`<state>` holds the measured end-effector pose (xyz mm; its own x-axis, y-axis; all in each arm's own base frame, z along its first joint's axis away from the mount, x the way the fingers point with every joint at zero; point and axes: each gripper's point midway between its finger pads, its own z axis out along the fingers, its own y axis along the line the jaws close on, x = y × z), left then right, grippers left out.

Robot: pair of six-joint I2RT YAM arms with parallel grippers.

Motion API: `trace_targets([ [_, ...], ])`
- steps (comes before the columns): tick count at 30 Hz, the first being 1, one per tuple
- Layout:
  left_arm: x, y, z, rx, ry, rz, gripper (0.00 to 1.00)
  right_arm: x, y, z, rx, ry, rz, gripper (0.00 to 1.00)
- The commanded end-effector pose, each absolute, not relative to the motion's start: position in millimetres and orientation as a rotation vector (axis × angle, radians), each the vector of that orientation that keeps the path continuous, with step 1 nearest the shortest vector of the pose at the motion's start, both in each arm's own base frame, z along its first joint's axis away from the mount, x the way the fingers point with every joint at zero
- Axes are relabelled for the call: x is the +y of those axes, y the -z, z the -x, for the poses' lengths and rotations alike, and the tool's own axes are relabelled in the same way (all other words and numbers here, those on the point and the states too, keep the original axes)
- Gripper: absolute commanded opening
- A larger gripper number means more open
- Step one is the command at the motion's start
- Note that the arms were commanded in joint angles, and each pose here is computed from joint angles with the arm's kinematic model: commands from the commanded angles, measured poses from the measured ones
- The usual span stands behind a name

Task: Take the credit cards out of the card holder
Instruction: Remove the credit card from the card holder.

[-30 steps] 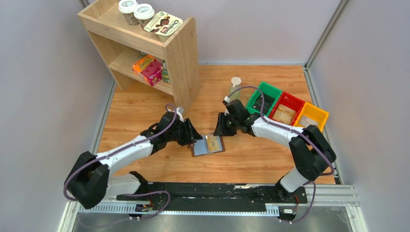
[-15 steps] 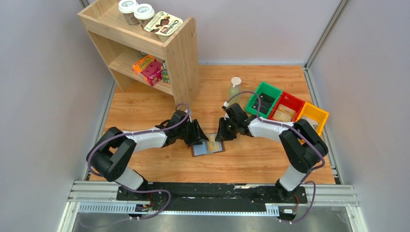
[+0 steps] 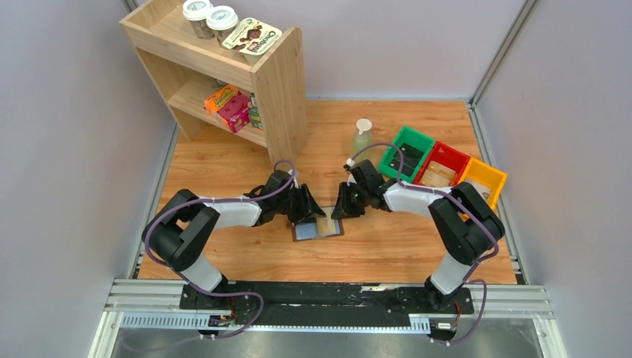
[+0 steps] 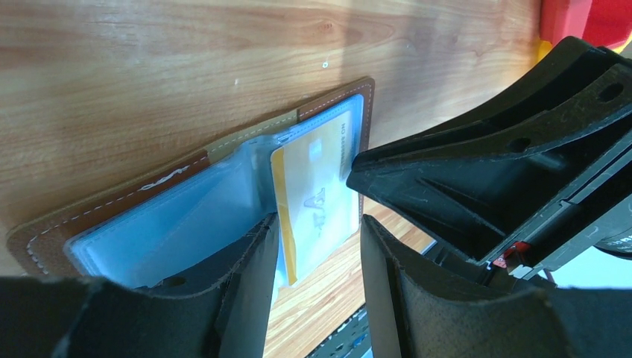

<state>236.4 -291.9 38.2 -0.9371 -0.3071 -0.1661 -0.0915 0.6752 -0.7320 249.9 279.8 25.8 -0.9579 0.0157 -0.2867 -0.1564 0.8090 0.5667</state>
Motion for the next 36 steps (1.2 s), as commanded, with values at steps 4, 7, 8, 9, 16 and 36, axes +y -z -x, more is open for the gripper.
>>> trace_targets([
  [4, -310, -63, -244, 2.498, 1.297, 0.320, 0.52, 271, -7, -241, 2.768, -0.850, 0.085, 0.22],
  [7, -312, -73, -245, 2.448, 1.343, 0.332, 0.48, 271, -5, -240, 2.774, -0.850, 0.080, 0.22],
  [8, -313, -80, -247, 2.418, 1.366, 0.339, 0.47, 271, -4, -239, 2.775, -0.850, 0.080, 0.22],
  [9, -312, -81, -247, 2.409, 1.369, 0.351, 0.46, 271, -4, -239, 2.776, -0.850, 0.078, 0.22],
  [16, -314, -105, -252, 2.285, 1.466, 0.409, 0.37, 270, -1, -238, 2.783, -0.847, 0.068, 0.22],
  [36, -325, -69, -241, 2.405, 1.401, 0.343, 0.38, 273, -1, -238, 2.780, -0.860, 0.068, 0.21],
])
